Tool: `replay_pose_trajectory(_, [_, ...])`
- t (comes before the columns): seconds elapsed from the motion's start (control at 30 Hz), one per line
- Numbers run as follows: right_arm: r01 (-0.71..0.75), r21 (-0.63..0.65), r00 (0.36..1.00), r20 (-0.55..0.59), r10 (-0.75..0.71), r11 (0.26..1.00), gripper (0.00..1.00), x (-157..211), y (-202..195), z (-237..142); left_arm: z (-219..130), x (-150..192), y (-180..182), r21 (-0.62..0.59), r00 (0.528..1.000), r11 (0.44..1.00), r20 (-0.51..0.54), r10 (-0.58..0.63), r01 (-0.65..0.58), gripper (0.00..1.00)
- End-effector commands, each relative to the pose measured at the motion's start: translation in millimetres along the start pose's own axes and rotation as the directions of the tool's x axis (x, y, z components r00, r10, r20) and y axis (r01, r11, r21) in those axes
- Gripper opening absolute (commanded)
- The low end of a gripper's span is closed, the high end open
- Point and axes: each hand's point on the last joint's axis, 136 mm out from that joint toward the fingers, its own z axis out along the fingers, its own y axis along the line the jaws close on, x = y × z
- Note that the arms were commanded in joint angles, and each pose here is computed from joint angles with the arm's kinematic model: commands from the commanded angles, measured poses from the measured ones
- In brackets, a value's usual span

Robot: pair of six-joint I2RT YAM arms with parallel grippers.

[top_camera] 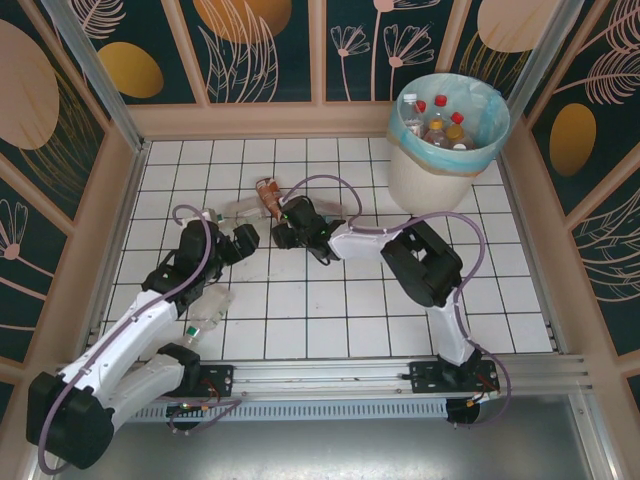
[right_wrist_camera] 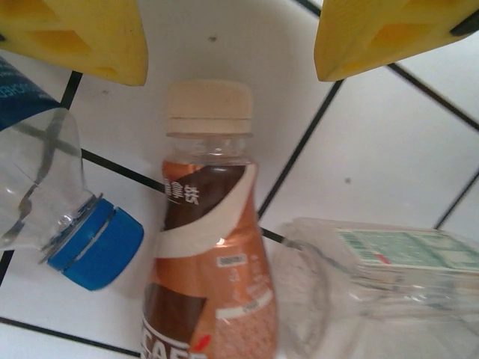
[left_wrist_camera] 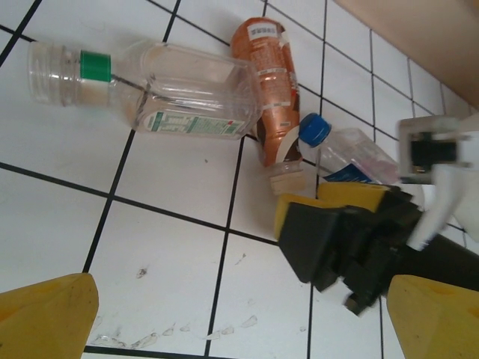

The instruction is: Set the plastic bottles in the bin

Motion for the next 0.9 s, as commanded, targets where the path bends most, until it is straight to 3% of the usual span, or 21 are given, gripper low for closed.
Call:
replay_pose_trajectory(0.0, [-0.016,0.049,1.000,0.007,0.016,0.999,0.61,-5.3,-11.7,9.9,-5.6,-2.3,2.9,0.010,1.000,1.000,0.028,0.013,-0.014,0.98])
replay_pose_trajectory(0.27, [0.022,0.041,0.999,-0.027,-0.021,0.999,0.56,1.6,-8.6,28.4,-10.7,-4.2,3.2,0.019,0.999,1.000,0.048,0.001,-0.002,0.98])
replay_pose_trajectory(0.43, [0.034,0.060,0.999,-0.030,-0.032,0.998,0.45,-2.1,-12.2,32.0,-15.6,-9.0,2.0,0.026,0.998,1.000,0.070,-0.009,0.007,0.98])
replay_pose_trajectory(0.67, [0.014,0.091,0.999,-0.032,-0.011,0.996,0.23,-3.1,-19.0,9.4,-22.0,-19.6,-4.5,0.032,0.995,0.999,0.095,0.000,-0.003,0.98])
replay_pose_trajectory(0.87, [0.017,0.058,1.000,-0.024,-0.016,0.998,0.15,-0.2,-6.8,-21.5,-28.6,-32.2,-11.4,0.028,0.992,0.999,0.124,0.030,-0.034,0.98])
